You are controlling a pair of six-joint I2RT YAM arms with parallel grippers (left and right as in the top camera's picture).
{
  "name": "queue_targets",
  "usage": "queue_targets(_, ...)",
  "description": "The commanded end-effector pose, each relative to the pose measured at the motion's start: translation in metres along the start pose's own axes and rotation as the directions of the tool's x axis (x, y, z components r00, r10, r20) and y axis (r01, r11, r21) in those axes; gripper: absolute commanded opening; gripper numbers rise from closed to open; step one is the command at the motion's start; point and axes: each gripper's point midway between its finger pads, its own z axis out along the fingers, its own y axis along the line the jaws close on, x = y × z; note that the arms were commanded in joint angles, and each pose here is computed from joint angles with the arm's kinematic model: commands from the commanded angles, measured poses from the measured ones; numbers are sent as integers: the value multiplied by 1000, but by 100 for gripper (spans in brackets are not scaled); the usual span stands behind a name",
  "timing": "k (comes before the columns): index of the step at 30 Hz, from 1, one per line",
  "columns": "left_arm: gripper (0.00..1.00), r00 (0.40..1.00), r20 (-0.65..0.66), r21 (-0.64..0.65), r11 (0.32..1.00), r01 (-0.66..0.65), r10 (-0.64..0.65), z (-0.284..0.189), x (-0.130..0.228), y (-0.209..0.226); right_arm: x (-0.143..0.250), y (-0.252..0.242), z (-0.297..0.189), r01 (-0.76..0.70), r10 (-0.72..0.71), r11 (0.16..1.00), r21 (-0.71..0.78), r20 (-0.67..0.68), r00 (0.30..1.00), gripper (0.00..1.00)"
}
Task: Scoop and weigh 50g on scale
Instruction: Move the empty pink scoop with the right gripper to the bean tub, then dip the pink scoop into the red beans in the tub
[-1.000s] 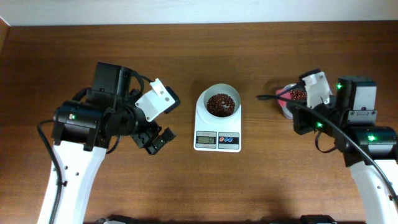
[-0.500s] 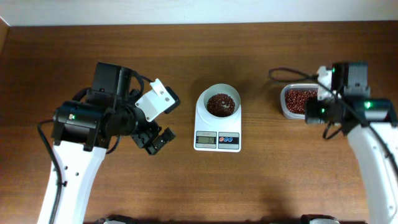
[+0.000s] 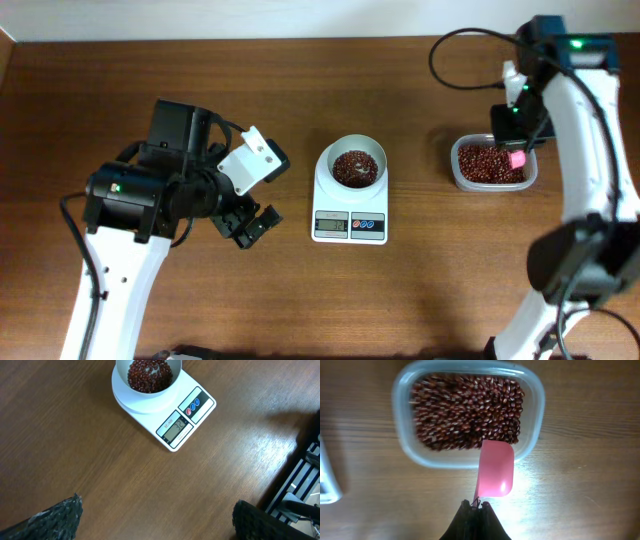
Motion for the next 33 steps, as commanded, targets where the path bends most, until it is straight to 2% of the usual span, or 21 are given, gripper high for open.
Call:
queue_targets(1,99,999,22,-25,999,-22,23,-8,-4,2,-6,-12,20,13,-10,998,65,-49,999,4)
queue_targets(5,99,999,22,-25,999,-22,23,-8,-4,2,-17,-18,37,15,-9,994,112,-53,999,4)
queue_targets(10,99,999,22,-25,999,-22,23,-8,-4,2,-8,-25,62,8,6,995,98,-139,990,4)
queue_targets(14,99,999,22,-25,999,-22,23,-8,-4,2,-5,-32,70,-2,15,997,84,-152,988,4)
queue_targets(22,99,999,22,-25,999,-22,23,-8,-4,2,17,-2,99,4,-49,976,-216,-207,977,4)
queue_targets(33,99,999,22,-25,999,-22,23,-8,-4,2,22,14,90,-110,17,899,-423,-217,976,4)
